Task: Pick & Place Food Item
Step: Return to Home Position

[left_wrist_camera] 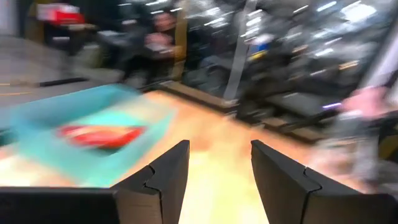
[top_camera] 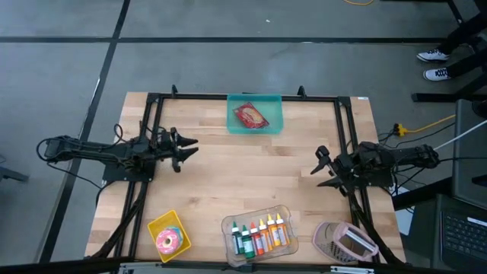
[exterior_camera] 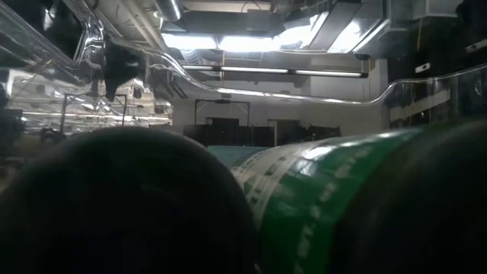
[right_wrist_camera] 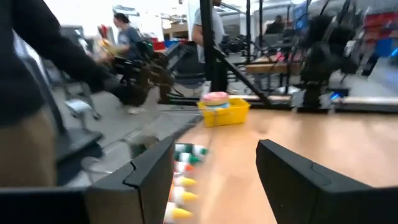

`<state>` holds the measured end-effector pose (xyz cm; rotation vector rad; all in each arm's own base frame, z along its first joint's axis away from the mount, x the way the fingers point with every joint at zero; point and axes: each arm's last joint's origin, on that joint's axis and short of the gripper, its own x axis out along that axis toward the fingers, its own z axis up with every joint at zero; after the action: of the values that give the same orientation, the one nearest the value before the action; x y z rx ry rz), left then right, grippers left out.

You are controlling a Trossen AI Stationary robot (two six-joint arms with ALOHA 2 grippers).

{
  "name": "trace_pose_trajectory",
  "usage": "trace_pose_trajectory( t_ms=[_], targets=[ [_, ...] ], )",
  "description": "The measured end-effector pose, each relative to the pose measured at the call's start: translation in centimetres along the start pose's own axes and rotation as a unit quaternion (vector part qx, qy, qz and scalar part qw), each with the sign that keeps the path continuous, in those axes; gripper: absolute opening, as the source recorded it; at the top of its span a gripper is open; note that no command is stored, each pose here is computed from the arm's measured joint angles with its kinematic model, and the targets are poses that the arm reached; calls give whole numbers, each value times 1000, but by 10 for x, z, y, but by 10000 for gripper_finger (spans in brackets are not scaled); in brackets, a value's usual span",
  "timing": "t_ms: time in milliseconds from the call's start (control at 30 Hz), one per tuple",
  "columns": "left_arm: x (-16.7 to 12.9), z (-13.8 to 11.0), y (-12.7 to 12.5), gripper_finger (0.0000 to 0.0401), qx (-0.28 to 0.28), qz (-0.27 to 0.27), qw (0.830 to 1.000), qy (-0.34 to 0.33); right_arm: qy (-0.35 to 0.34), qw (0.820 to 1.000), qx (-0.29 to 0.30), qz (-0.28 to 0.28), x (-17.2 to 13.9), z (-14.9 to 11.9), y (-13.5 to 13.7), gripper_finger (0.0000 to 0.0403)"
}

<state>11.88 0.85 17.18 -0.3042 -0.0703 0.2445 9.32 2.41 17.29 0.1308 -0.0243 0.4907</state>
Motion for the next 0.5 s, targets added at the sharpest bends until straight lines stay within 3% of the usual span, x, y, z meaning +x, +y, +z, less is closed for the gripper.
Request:
trace_pose_trajectory(
  t_ms=[133,233,367,500],
  targets=[
    [-2,-13,10,169,38,104,993,51,9,997,-73,-10,1,-2,-1,223],
    [-4,-22,15,169,35,157,983,85,21,994,-105,-27,3,-3,-3,223],
    [-5,-26,17,169,44,172,979,102,50,992,-91,-67,5,-8,-7,223],
    [-5,-26,18,169,67,181,976,103,68,992,-79,-73,7,-12,-8,223]
  ],
)
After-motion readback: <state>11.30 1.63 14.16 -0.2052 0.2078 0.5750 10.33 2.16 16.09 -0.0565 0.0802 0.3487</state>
